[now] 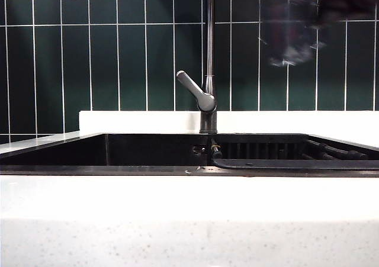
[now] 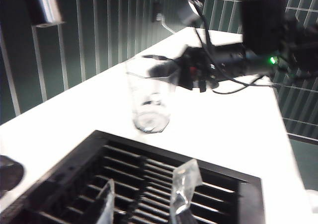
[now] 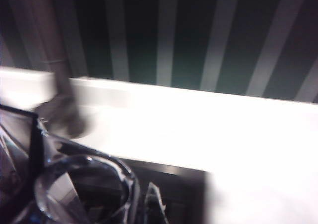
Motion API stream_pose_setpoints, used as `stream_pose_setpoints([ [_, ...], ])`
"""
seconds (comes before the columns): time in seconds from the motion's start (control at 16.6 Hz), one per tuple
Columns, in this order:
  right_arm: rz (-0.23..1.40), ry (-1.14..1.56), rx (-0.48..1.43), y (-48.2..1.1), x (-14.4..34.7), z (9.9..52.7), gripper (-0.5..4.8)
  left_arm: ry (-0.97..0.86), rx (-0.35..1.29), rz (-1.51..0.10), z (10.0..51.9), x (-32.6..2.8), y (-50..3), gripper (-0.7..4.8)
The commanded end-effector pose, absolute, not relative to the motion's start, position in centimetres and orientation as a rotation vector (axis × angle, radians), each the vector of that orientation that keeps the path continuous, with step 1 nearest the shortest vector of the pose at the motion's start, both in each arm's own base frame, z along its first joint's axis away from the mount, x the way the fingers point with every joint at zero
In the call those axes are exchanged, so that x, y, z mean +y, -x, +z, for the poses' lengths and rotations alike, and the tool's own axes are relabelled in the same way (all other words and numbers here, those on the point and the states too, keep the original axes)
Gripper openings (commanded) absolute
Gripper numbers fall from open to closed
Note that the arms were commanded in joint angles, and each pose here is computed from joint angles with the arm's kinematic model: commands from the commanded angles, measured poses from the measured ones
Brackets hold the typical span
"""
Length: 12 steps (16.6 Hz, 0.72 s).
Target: Pick up the mug next to the sink, go to the faucet to get some water, pour the water into the sink, and finally put the mug back to its place.
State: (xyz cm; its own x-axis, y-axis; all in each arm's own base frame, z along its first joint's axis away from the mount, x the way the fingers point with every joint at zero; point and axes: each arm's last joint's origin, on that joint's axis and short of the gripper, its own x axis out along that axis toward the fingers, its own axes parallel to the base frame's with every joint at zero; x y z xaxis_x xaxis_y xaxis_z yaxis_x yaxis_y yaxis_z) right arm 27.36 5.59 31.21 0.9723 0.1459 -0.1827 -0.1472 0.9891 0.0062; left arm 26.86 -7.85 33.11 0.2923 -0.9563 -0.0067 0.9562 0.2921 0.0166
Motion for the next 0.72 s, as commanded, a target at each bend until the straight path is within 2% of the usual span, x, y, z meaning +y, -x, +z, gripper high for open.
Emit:
stream_pose_setpoints([
  [0.06,0.087,-0.015,0.076,-27.3,3.6,29.8,-0.05,-0.043,-0.026,-1.243,33.2,-7.8,-26.9,1.47],
  [0.3,-0.006,0.012,0.023,-27.5,1.0,28.4,-0.05,-0.047,-0.034,-1.225,33.3,-7.8,-26.9,1.47],
  [0.48,-0.064,0.007,0.058,-28.4,-1.3,27.2,-0.05,-0.047,-0.034,-1.221,33.3,-8.0,-26.9,1.47],
  [0.72,-0.081,0.005,0.045,-29.8,-3.1,25.8,-0.05,-0.046,-0.032,-1.218,33.3,-8.2,-26.9,1.47],
])
